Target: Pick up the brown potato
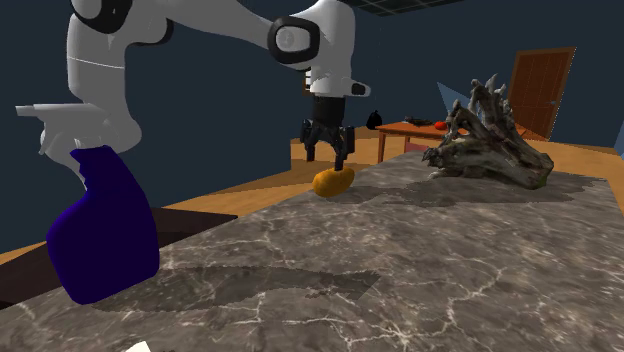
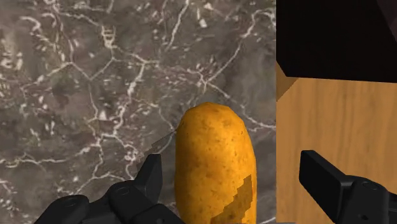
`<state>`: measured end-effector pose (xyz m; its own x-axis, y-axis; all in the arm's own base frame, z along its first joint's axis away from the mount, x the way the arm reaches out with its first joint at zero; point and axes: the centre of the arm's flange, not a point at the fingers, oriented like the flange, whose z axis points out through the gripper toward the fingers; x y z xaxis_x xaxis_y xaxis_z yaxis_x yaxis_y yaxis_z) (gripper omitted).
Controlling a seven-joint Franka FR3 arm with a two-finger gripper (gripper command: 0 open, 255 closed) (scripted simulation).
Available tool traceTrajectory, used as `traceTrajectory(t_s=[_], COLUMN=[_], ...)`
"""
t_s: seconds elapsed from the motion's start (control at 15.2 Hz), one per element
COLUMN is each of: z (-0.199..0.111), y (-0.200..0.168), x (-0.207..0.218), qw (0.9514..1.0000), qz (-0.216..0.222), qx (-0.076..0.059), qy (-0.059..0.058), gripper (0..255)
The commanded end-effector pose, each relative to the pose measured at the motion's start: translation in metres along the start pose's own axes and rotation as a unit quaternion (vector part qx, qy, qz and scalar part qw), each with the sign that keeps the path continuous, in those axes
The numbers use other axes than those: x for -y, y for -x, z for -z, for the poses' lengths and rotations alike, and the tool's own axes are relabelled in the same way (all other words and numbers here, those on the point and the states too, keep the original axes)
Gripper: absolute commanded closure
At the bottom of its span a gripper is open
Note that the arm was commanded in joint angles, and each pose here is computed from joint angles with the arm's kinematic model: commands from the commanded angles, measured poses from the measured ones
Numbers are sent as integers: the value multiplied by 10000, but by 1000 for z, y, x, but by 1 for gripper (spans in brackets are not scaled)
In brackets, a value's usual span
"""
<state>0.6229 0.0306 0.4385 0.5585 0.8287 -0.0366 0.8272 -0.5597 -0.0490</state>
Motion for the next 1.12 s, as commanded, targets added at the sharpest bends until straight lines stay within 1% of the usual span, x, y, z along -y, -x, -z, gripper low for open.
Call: traceTrajectory(t_s=[0.0,0.4,0.53,0.59,1.06], z=[-11,-42,-45,-46,-45], y=[-9,-10,-10,-11,-11], x=[-6,-7,-8,-8,-7], qw=[9999,9999,9999,9999,9999], qz=[160,160,160,160,160], qx=[44,44,44,44,44], qy=[-11,-11,-11,-11,-11], gripper=[0,0,0,255,255])
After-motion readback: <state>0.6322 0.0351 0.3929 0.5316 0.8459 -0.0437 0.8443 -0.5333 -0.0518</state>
